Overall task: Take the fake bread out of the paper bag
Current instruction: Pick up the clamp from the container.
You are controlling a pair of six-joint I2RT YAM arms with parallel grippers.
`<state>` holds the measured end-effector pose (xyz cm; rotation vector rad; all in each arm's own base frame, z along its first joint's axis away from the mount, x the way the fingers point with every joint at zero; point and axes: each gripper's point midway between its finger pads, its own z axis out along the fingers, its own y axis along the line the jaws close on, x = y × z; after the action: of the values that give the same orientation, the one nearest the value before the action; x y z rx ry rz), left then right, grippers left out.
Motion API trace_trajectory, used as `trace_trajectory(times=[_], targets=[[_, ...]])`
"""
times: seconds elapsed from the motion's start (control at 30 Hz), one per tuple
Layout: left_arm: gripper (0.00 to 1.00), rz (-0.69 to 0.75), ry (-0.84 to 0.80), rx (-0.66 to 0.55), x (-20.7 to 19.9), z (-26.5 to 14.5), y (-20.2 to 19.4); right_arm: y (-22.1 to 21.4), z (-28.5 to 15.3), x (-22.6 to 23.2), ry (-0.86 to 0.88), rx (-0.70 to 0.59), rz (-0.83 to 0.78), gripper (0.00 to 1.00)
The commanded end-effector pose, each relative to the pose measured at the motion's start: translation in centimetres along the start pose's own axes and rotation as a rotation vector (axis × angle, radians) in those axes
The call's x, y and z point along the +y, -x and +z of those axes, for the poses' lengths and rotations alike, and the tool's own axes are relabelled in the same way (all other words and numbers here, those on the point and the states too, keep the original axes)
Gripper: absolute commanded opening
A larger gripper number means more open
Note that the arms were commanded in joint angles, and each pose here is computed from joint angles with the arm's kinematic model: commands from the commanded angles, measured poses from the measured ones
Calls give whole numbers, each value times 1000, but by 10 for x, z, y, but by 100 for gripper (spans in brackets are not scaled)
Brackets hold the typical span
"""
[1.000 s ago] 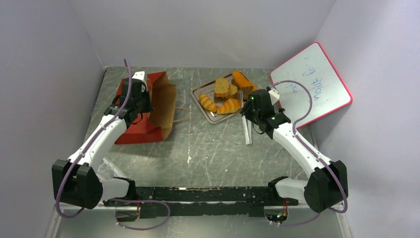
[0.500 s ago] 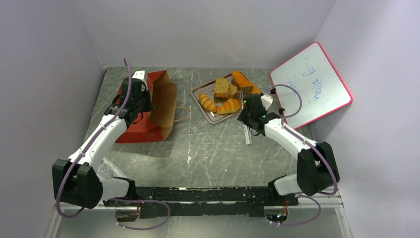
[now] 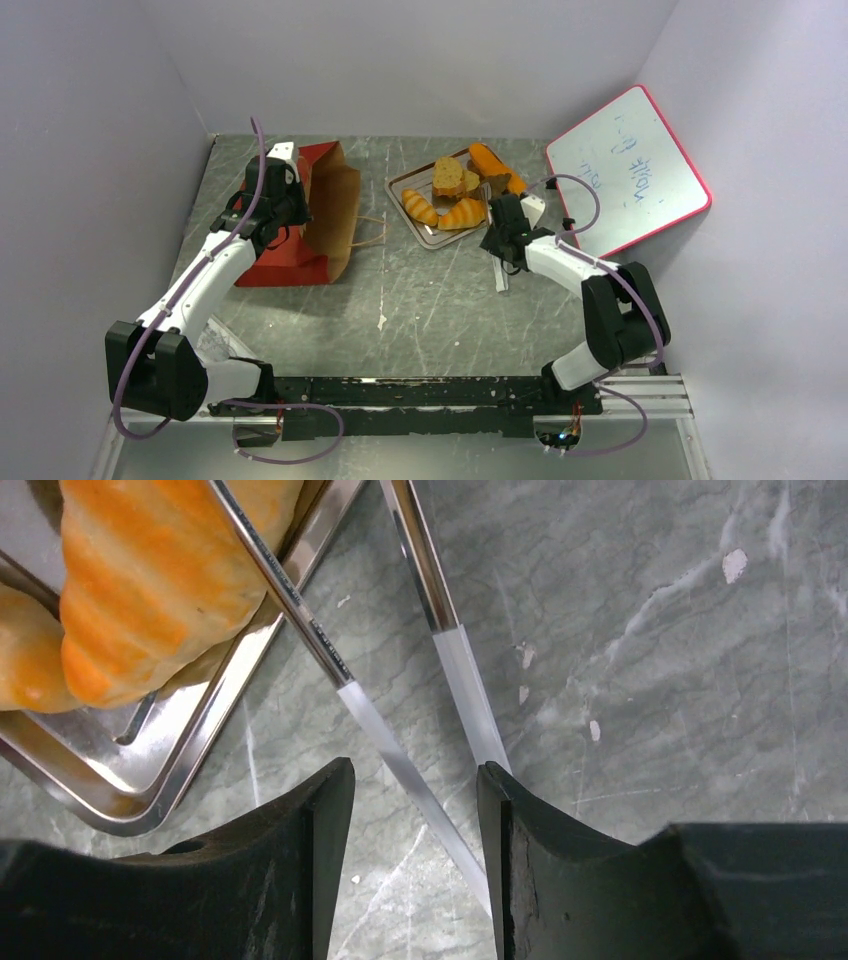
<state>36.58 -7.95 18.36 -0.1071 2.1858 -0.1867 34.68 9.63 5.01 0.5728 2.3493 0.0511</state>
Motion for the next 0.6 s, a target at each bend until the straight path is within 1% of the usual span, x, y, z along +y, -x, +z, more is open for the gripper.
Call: trace_trajectory(times=[0.0,0.1,0.33,0.4,0.57], targets=[[7,-2,-33,-35,-5,1,9,0,12,-5,-7,-11,-10,51],[7,-2,-30,-31,-4,2,7,-3,15,-6,1,-4,-14,48],[7,-7,-25,-28,-3,3,6,-8,16,-5,23,1,-26,31],[7,-9,-24,-24,-3,4,5,-9,16,-5,29,3,-31,28],[7,-10,-23,-18,-2,5,2,-11,14,-7,39,-2,-43,13]])
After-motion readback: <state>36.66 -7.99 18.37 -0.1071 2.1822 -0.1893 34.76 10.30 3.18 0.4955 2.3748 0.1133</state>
